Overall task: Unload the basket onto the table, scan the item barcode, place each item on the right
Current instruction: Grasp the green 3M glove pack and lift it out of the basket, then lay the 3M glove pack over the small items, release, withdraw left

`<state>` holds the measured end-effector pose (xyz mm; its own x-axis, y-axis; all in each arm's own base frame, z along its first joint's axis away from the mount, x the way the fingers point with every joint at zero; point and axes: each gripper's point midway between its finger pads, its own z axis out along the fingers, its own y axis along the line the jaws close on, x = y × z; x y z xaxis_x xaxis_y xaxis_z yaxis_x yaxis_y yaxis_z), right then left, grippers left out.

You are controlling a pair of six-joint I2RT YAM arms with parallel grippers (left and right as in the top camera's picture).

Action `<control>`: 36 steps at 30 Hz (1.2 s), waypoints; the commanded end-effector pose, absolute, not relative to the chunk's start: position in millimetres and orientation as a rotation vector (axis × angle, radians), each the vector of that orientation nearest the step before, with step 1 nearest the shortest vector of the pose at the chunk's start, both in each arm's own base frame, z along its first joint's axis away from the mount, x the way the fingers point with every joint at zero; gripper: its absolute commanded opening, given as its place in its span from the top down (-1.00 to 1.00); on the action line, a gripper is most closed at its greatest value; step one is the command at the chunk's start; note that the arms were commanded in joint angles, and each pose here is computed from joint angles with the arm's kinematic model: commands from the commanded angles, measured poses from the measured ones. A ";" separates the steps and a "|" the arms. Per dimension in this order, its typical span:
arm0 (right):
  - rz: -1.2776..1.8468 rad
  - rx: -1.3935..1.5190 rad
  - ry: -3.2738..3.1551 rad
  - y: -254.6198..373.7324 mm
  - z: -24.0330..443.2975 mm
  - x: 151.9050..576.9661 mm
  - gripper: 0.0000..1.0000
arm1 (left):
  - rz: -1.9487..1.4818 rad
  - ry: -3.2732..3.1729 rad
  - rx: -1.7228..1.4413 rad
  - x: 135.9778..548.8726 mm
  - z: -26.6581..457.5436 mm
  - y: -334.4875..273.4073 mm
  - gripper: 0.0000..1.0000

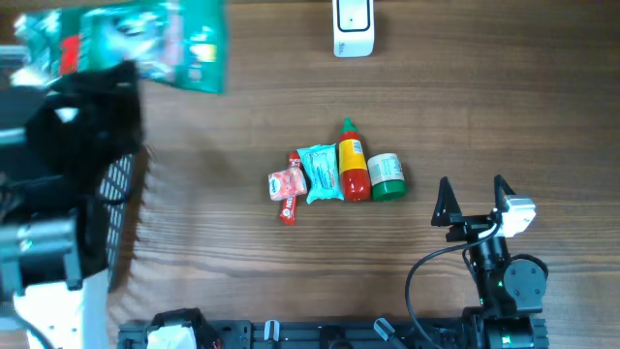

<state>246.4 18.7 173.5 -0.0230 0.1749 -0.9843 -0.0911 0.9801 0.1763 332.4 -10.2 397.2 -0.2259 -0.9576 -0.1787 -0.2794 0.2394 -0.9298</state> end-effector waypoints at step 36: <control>0.208 0.042 1.572 20.8 175.3 245.9 -1.00 | -0.291 2.953 0.432 294.5 79.4 -168.1 -1.00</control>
<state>246.4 18.7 173.5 -0.0230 0.1749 -0.9843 -0.0911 0.9801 0.1763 295.2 -172.6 82.6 -0.9501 0.2595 -0.1734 0.2914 0.9365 -0.1951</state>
